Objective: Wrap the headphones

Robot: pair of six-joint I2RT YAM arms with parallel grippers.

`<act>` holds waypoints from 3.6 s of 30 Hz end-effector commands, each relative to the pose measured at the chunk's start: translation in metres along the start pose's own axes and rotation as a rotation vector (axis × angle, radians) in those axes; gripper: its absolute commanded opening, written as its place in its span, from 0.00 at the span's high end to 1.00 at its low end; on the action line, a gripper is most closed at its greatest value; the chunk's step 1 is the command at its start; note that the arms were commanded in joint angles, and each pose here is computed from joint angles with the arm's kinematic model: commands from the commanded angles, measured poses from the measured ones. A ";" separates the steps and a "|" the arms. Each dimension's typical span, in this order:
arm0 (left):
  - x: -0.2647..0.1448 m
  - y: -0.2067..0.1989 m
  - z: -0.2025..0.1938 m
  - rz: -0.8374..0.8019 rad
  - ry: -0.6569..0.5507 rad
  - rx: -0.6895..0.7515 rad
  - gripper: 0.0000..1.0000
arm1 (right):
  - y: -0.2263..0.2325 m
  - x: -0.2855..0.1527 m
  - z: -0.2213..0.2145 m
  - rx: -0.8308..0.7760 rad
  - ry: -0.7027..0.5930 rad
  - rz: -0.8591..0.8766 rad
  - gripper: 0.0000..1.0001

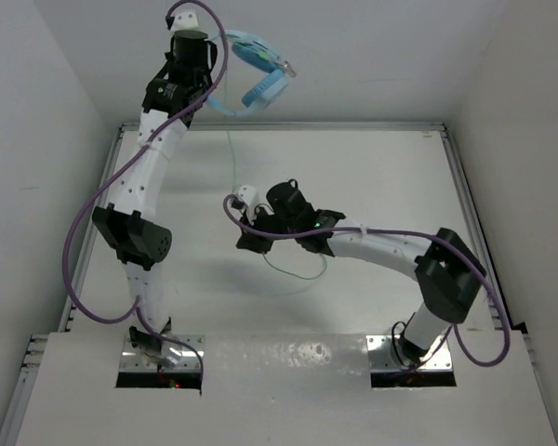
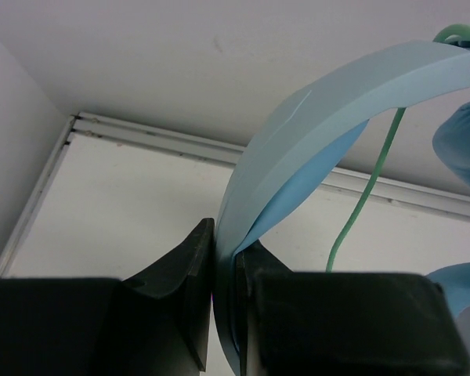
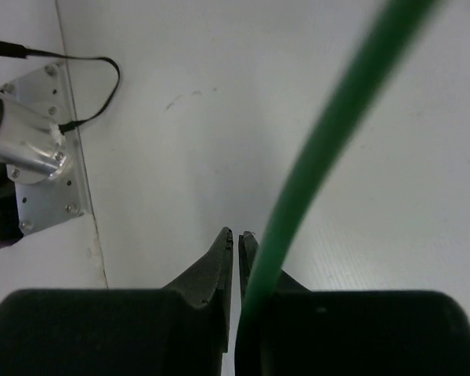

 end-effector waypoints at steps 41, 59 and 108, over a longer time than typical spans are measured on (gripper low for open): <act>-0.039 0.001 -0.108 -0.757 0.297 0.860 1.00 | -0.159 -0.226 0.142 -0.360 -0.089 -1.020 1.00; -0.093 -0.016 -0.091 -0.956 0.334 0.822 1.00 | -0.244 -0.232 0.081 -0.106 -0.158 -1.078 1.00; -0.140 -0.043 0.051 -1.030 0.112 0.040 1.00 | -0.125 -0.051 -0.128 0.475 -0.304 -0.551 1.00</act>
Point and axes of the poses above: each gripper's point midway between its finger pads, its own x axis out along the fingers, its own y axis along the line the jaws close on, z = x × y, the point moved 9 cm from there along -x, back along the fingers, and after that the axes turned 10 degrees about -x, right-handed, at the moved point
